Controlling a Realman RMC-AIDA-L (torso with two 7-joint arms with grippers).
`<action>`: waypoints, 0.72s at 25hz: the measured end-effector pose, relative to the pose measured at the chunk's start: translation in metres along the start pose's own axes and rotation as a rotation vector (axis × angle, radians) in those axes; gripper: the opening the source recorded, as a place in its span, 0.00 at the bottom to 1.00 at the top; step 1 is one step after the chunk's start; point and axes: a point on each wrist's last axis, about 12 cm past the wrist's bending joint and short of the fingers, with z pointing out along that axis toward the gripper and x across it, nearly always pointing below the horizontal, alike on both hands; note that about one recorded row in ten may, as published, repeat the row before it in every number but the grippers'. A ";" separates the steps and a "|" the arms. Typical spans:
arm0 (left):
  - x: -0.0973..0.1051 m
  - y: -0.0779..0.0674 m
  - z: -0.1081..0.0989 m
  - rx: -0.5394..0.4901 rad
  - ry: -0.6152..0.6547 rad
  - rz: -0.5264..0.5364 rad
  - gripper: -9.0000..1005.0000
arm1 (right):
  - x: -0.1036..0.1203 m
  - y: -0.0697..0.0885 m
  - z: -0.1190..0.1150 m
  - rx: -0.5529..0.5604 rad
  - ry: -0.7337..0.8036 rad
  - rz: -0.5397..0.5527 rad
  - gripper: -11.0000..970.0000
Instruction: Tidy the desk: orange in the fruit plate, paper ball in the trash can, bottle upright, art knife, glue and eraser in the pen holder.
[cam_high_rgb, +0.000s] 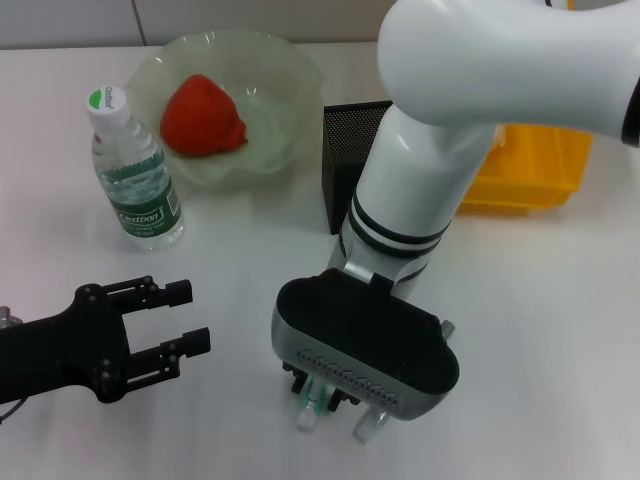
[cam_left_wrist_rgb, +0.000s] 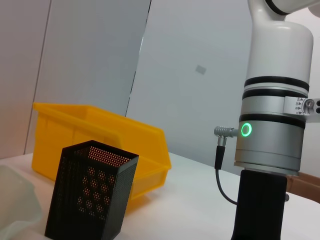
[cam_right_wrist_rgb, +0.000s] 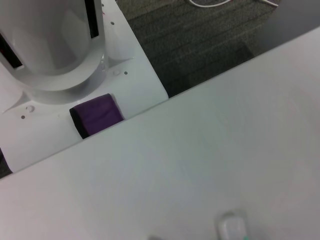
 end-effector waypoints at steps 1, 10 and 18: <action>0.000 0.000 0.000 0.000 0.000 0.000 0.60 | 0.000 0.000 0.000 0.000 0.000 0.000 0.37; 0.001 0.000 0.000 -0.007 0.005 -0.001 0.61 | -0.001 0.002 0.002 -0.009 -0.003 -0.004 0.37; 0.001 0.000 0.000 -0.007 0.008 -0.002 0.61 | -0.001 0.002 0.002 -0.006 -0.007 -0.012 0.30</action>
